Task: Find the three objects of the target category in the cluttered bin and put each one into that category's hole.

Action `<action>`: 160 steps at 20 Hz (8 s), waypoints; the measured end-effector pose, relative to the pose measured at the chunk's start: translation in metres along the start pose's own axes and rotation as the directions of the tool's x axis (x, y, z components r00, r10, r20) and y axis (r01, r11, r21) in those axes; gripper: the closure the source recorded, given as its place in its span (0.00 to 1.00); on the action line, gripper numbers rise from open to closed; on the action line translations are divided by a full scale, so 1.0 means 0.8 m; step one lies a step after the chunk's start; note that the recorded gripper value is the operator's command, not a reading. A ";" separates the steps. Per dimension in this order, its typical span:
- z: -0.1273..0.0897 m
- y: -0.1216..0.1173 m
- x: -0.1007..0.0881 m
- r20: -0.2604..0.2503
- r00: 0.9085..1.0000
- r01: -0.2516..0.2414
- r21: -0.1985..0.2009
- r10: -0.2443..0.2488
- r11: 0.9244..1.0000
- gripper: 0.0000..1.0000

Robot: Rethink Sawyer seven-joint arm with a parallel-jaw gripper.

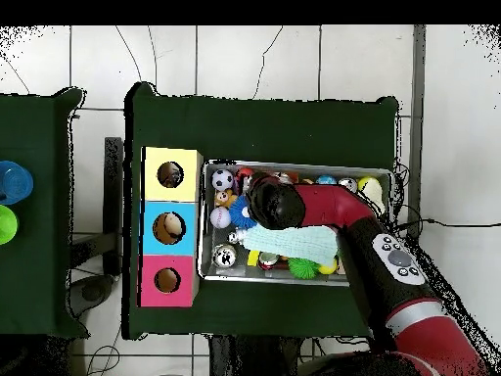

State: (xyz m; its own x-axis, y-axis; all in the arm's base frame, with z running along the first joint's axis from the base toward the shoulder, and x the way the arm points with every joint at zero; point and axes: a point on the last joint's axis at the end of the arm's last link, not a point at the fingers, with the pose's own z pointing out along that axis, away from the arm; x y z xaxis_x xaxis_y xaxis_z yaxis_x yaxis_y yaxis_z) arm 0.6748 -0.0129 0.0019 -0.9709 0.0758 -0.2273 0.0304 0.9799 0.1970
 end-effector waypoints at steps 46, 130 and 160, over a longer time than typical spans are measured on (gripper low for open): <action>-0.003 -0.058 0.002 -0.035 0.999 0.011 -0.110 -0.015 0.994 0.00; -0.240 0.091 0.018 -0.183 0.961 0.206 -0.018 -0.206 0.978 0.00; -0.151 0.060 0.063 -0.120 0.967 0.224 -0.025 -0.226 0.974 0.00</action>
State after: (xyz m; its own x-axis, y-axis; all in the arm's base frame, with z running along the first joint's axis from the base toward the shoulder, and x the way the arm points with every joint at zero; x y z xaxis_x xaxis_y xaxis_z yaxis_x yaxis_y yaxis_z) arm 0.5991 0.0158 0.1149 -0.9741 -0.1700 -0.1493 -0.1940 0.9670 0.1649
